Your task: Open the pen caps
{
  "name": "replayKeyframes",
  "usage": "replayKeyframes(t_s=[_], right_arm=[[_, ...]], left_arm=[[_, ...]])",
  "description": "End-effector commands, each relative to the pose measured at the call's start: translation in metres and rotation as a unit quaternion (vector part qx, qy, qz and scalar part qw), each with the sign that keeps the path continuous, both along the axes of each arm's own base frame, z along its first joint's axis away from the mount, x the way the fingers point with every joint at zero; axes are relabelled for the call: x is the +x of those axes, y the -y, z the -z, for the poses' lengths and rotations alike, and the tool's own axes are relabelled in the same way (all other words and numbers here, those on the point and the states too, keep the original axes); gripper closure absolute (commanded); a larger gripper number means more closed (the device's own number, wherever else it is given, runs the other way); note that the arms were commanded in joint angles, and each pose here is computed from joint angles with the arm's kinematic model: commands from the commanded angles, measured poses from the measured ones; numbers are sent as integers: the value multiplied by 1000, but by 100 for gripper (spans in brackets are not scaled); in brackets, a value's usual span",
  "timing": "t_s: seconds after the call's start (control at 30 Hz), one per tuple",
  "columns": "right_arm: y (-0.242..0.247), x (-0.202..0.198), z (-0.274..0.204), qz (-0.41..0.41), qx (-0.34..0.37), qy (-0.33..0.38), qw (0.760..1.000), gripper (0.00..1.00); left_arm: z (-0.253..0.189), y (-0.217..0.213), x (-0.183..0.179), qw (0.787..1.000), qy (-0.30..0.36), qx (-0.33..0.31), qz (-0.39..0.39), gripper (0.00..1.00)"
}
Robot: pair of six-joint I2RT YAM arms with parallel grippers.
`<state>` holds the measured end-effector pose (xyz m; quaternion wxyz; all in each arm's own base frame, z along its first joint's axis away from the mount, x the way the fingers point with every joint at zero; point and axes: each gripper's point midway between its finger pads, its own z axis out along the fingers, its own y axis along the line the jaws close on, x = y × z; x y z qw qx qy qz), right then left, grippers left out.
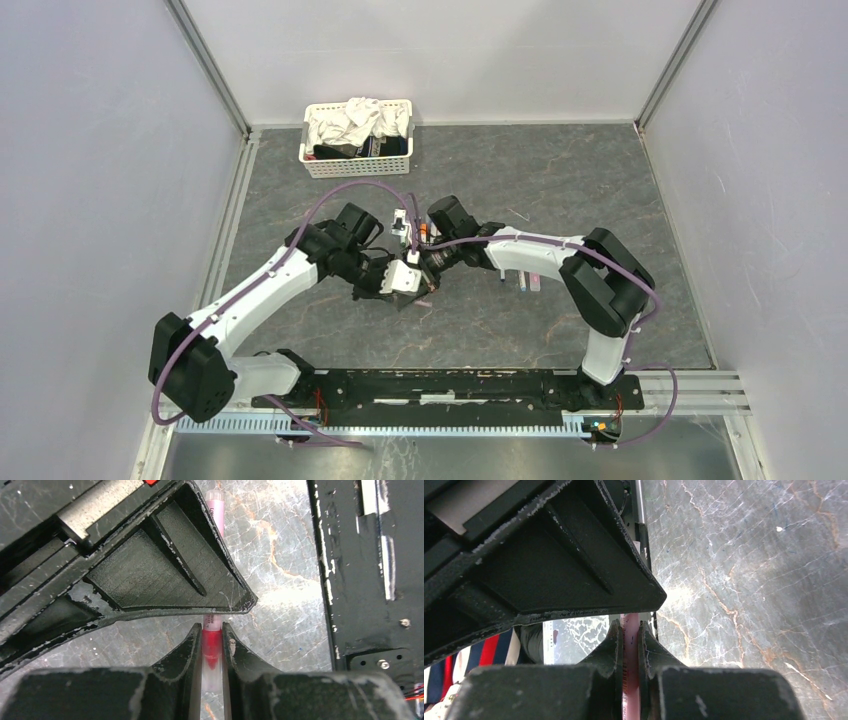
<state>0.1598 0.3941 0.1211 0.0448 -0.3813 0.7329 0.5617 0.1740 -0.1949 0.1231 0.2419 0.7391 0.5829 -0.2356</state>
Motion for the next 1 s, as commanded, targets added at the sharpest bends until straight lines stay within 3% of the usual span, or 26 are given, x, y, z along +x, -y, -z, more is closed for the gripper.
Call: replayKeyframes(t_s=[0.0,0.27,0.53,0.73,0.83,0.97], right_arm=[[22,0,0,8,-9,18,1000,100],[66,2,23,51,-50,24,997,100],[88,5,33,71,-84,36,993,100],[94,31,25,116,-95,61,987,100],[112,64,32,186,-148,91,967,100],[159,116,45,320,-244,136,905,100]], left_arm=[[7,-33,16,995,58,86,1,98],[2,-75,48,988,86,128,-25,98],[0,-94,77,989,79,105,-72,98],[2,-69,84,993,58,36,-98,98],[10,-60,91,991,42,14,-126,98],[28,-53,106,985,21,0,-169,98]])
